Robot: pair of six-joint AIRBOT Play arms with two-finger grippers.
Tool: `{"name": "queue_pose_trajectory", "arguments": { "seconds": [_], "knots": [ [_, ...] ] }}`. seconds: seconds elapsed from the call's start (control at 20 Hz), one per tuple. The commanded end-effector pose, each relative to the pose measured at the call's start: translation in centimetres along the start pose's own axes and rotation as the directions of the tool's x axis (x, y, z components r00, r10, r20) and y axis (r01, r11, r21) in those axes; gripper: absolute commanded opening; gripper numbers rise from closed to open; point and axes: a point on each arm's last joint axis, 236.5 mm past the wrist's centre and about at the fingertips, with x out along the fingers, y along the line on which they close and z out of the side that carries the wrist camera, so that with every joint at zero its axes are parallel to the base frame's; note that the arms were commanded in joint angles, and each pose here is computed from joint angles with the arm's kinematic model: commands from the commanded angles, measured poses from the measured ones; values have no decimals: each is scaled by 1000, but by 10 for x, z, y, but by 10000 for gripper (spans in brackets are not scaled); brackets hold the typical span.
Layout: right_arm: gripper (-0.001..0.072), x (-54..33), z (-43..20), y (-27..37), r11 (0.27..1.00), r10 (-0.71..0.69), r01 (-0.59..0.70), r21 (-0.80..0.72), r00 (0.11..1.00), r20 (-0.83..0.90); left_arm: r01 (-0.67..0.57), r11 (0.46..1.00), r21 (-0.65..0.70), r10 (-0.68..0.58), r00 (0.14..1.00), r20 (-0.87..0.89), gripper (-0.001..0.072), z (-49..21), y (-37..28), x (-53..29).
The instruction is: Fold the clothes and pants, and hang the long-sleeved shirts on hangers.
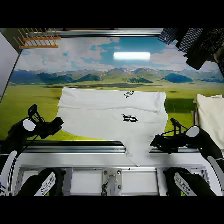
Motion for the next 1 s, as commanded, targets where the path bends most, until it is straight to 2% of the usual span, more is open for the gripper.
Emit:
{"name": "queue_pose_trajectory", "arguments": {
  "seconds": [0.0,0.1,0.15,0.2,0.25,0.3,0.4,0.6,0.7,0.8,0.95],
  "knots": [
    [509,19,-5,15,999,17,-17,-39,1000,-8,-1,1000,3,1,1000,3,4,1,0,-1],
    [505,21,0,28,998,53,-52,-36,998,18,-1,1000,3,1,1000,3,4,1,0,-1],
    [381,21,3,31,997,66,-65,-33,997,31,-1,1000,3,1,1000,3,4,1,0,-1],
    [183,20,5,32,997,68,-66,-45,997,37,-1,1000,2,1,1000,2,4,0,0,-1],
    [51,19,6,32,996,66,-63,-66,997,39,-2,1000,3,2,1000,-1,4,0,0,-1],
    [15,15,8,32,995,54,-50,-87,997,45,-5,1000,4,5,1000,-11,4,-2,1,-1],
    [15,-2,10,31,987,9,-2,-163,999,43,-15,999,40,18,997,-72,4,-13,4,-6],
    [14,-51,-2,-5,916,-233,226,-331,972,20,-133,984,117,152,972,-178,4,-52,48,-27],
    [14,-72,-7,-20,880,-323,307,-361,946,19,-149,983,110,168,967,-189,4,-67,58,-44],
    [14,-88,-8,-25,860,-370,351,-371,929,20,-135,983,126,154,976,-156,3,-65,50,-66],
    [14,-106,18,-8,852,-349,362,-378,931,106,-105,975,194,120,990,-68,3,-42,24,-87]
  ]
}}
